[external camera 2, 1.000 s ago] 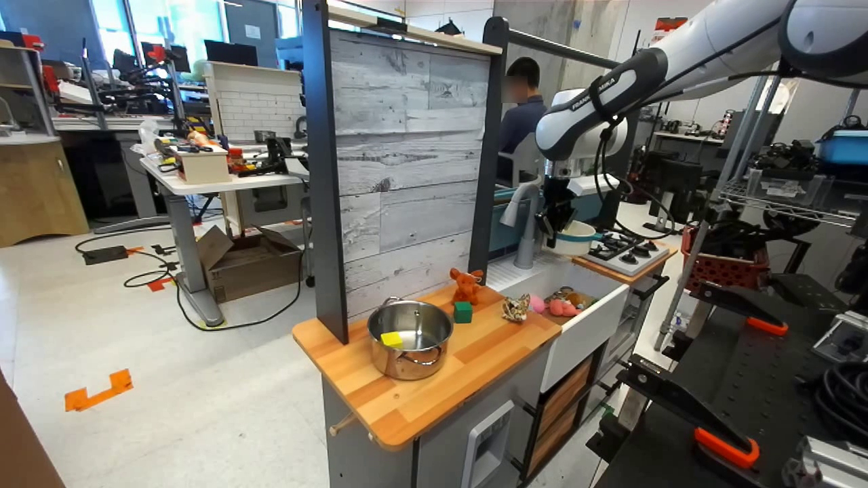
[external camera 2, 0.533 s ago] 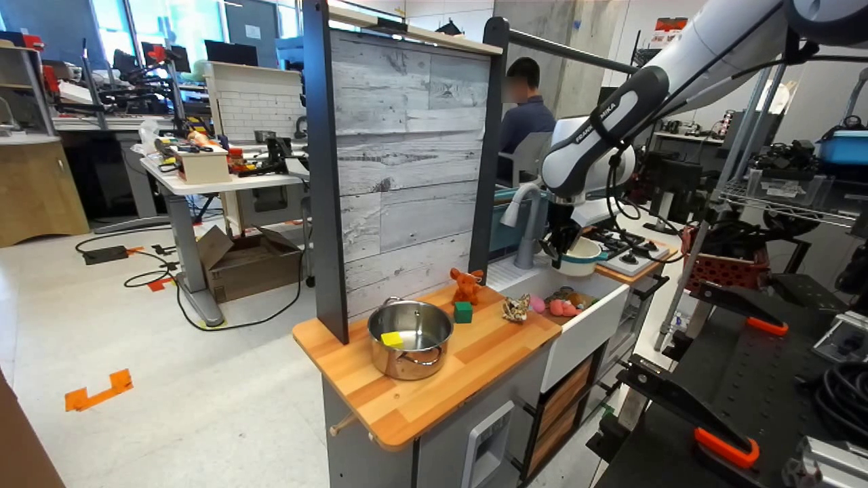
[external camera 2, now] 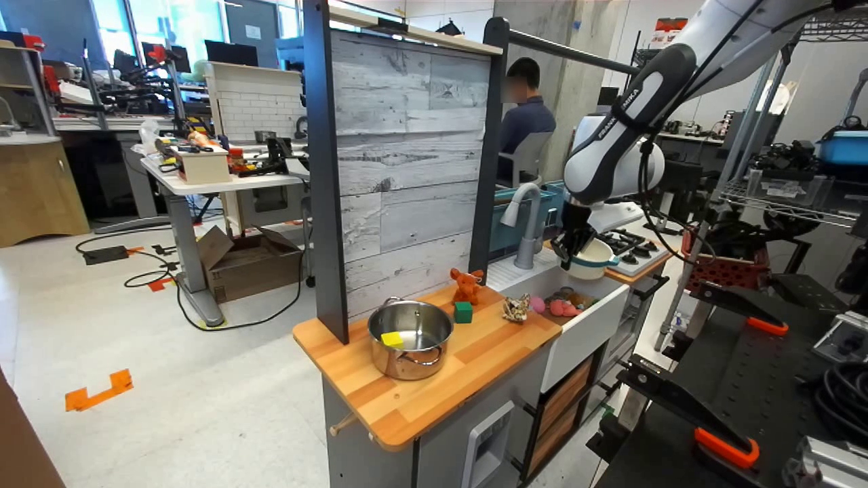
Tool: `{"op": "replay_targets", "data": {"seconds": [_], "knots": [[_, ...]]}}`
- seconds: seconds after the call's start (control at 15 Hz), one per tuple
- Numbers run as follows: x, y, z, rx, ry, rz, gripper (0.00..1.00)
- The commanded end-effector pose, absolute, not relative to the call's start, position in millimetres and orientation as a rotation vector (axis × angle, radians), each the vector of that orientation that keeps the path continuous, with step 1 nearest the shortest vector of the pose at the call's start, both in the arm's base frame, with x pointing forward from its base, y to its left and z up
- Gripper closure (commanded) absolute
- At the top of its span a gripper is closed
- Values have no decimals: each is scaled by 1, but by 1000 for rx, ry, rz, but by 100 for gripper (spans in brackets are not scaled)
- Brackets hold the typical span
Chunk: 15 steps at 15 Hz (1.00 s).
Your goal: Move the dish to the left side of the sink
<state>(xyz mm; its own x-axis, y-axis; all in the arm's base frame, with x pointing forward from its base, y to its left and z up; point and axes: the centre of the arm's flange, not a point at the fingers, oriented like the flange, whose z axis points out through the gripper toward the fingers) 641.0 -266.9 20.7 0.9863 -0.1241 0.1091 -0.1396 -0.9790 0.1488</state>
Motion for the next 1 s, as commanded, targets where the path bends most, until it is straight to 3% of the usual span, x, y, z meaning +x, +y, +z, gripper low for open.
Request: {"op": "replay_targets", "data": {"seconds": [0.0, 0.33, 0.93], "knots": [[572, -255, 66, 3021, -269, 239, 99], [537, -239, 100, 3062, -254, 224, 99], [572, -166, 146, 3174, 151, 191, 99]]}}
